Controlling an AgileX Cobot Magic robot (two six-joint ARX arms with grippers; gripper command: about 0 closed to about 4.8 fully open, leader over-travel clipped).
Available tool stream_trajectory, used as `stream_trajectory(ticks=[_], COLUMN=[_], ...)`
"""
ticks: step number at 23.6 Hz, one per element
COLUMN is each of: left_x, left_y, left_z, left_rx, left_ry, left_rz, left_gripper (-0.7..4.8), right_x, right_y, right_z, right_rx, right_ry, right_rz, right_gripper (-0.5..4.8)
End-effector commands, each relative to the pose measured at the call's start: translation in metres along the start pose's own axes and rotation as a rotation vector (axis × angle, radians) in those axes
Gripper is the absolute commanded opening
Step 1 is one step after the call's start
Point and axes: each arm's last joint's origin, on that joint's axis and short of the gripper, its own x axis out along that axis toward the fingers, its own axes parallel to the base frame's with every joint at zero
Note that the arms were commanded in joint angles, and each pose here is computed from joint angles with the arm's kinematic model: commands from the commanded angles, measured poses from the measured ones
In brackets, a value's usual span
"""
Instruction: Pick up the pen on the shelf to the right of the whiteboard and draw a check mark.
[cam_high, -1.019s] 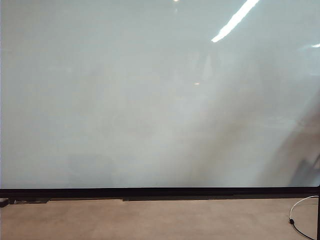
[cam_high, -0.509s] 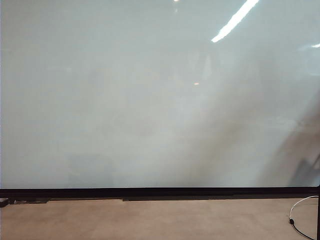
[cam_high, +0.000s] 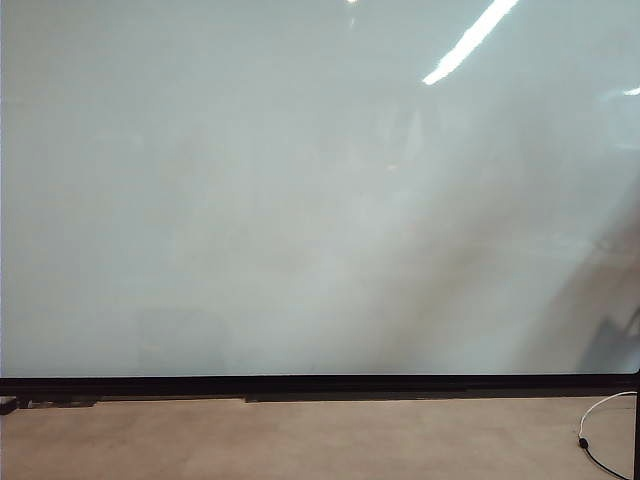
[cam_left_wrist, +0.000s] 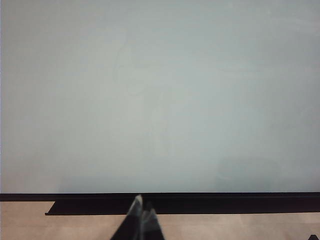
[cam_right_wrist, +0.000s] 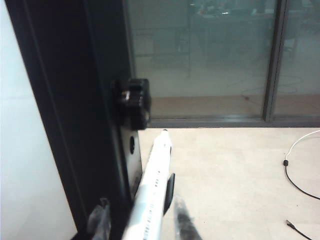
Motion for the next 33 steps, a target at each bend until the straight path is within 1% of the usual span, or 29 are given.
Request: stream_trajectory(ticks=[1, 3, 4, 6, 10, 14, 15, 18, 22, 33], left_x=[0.0, 0.0, 0.0, 0.0, 0.0, 0.0, 0.0, 0.0, 0.0, 0.0], left_y=[0.0, 0.0, 0.0, 0.0, 0.0, 0.0, 0.0, 0.0, 0.0, 0.0], left_z=[0.001, 0.002, 0.002, 0.002, 0.002, 0.002, 0.001, 0.002, 0.002, 0.001], left_rx=[0.004, 0.004, 0.004, 0.004, 0.004, 0.004, 0.004, 0.004, 0.004, 0.004], left_ry=[-0.008, -0.009, -0.009, -0.009, -0.009, -0.009, -0.008, -0.009, -0.009, -0.008], left_rz=[0.0, 0.0, 0.0, 0.0, 0.0, 0.0, 0.0, 0.0, 0.0, 0.0], left_gripper=[-0.05, -0.05, -0.04, -0.05, -0.05, -0.05, -0.05, -0.05, -0.04, -0.05], right_x=[0.0, 0.0, 0.0, 0.0, 0.0, 0.0, 0.0, 0.0, -0.002, -0.012], right_y=[0.0, 0.0, 0.0, 0.0, 0.0, 0.0, 0.0, 0.0, -0.002, -0.016], right_z=[0.003, 0.003, 0.003, 0.003, 0.003, 0.004, 0.004, 0.004, 0.005, 0.01], right_rx=[-0.005, -0.006, -0.006, -0.005, -0.005, -0.008, -0.008, -0.008, -0.012, -0.018], right_ry=[-0.019, -0.019, -0.019, -0.019, -0.019, -0.023, -0.024, -0.023, -0.029, -0.043], right_rz=[0.005, 0.005, 0.005, 0.005, 0.005, 0.005, 0.005, 0.008, 0.002, -0.027], right_gripper=[1.65, 1.63, 1.42, 1.19, 1.06, 0.38, 0.35, 0.02, -0.01, -0.02])
